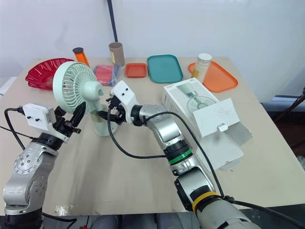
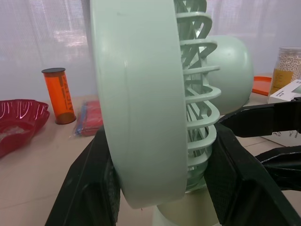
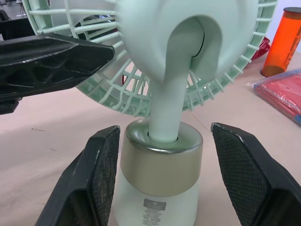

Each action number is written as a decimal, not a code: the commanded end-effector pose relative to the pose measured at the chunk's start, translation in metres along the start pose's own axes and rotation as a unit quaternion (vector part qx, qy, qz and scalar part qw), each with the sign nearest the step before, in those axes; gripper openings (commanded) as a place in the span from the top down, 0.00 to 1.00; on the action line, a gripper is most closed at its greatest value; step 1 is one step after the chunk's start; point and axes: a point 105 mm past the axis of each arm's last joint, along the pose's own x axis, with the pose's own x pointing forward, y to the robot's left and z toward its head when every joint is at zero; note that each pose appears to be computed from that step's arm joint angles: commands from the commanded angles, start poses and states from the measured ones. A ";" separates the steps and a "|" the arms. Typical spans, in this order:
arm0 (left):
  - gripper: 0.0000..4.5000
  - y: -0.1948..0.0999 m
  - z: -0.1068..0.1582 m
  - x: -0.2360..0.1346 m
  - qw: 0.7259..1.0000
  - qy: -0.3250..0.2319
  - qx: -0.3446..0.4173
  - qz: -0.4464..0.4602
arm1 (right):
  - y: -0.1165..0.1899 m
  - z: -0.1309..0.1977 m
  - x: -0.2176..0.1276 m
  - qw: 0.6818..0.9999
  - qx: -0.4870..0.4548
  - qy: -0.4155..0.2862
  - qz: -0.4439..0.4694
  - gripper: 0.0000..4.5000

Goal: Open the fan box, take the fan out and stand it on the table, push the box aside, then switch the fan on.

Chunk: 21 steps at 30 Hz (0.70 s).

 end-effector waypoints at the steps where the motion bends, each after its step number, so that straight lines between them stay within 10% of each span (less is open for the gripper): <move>1: 0.58 -0.013 0.032 0.003 0.998 -0.065 0.013 -0.016 | -0.002 0.022 0.003 0.999 -0.018 -0.030 -0.004 0.30; 21: 0.58 -0.016 0.032 0.002 0.998 -0.067 0.000 -0.014 | -0.006 0.017 0.008 0.999 -0.017 -0.024 -0.014 0.47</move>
